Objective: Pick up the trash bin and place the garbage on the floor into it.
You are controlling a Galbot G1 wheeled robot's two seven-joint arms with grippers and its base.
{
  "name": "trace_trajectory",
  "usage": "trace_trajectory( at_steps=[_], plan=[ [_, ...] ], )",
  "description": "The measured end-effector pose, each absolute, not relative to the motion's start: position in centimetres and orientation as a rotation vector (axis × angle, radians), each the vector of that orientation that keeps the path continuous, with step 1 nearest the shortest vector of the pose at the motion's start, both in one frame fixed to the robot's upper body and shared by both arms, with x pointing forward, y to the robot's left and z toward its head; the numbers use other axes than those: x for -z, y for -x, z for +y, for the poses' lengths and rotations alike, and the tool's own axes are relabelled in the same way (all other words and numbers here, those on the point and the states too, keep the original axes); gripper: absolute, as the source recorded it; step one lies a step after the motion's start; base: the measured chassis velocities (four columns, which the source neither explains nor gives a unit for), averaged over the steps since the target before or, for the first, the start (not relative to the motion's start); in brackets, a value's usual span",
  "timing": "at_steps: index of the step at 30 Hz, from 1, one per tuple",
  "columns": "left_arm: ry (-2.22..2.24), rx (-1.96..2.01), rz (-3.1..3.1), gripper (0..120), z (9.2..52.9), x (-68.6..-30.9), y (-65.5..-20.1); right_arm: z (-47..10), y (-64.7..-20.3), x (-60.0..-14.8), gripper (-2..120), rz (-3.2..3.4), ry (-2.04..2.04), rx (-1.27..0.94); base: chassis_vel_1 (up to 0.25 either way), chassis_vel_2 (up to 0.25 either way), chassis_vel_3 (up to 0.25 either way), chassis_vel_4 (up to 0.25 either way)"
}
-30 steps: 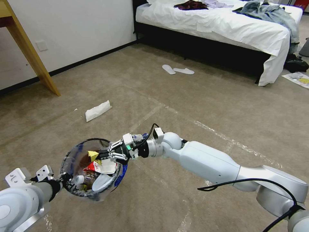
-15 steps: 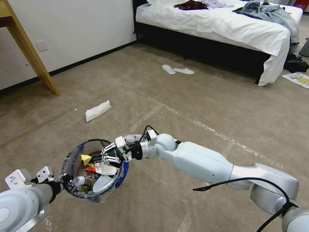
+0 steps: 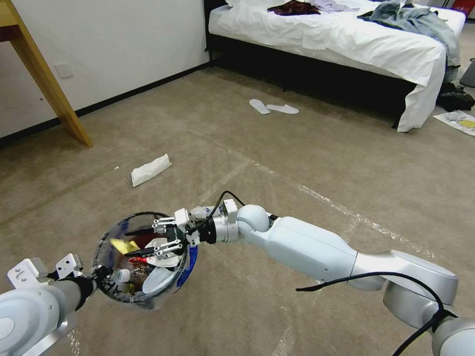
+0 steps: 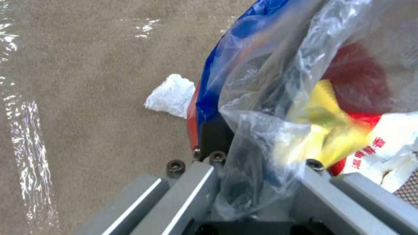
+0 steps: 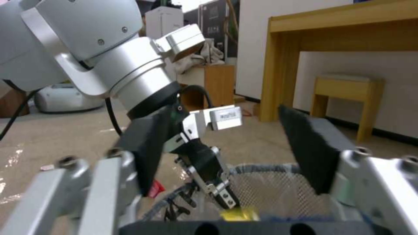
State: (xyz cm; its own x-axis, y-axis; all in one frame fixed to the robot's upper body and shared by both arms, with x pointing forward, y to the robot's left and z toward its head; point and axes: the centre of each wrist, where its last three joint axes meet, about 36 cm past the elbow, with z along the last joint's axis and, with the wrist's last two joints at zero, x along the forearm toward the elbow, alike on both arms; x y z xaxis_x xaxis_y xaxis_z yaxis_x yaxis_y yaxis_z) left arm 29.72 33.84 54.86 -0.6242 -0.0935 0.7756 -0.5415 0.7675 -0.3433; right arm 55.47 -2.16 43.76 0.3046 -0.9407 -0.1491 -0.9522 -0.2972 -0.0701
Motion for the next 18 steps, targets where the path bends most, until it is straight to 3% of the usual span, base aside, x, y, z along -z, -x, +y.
trace_trajectory(
  at_steps=[1,3,8,18],
  plan=[
    [-0.472,-0.726,-2.170,0,33.8,-54.9,-29.7,-2.2,-55.5,-43.8,67,1.768,2.417,-0.119,0.000,0.000,0.000,0.000],
    [-0.469,-0.725,-2.172,0,33.9,-55.0,-29.8,-2.4,-55.8,-44.2,81,1.767,2.414,-0.102,0.000,0.000,0.000,0.000],
    [-0.470,-0.721,-2.173,0,34.0,-55.1,-29.8,-2.9,-56.1,-44.5,98,1.768,2.411,-0.089,0.000,0.000,0.000,0.000],
    [-0.468,-0.720,-2.175,0,33.9,-55.2,-29.7,-3.3,-56.3,-44.9,100,1.765,2.400,-0.080,0.000,0.000,0.000,0.000]
  ],
)
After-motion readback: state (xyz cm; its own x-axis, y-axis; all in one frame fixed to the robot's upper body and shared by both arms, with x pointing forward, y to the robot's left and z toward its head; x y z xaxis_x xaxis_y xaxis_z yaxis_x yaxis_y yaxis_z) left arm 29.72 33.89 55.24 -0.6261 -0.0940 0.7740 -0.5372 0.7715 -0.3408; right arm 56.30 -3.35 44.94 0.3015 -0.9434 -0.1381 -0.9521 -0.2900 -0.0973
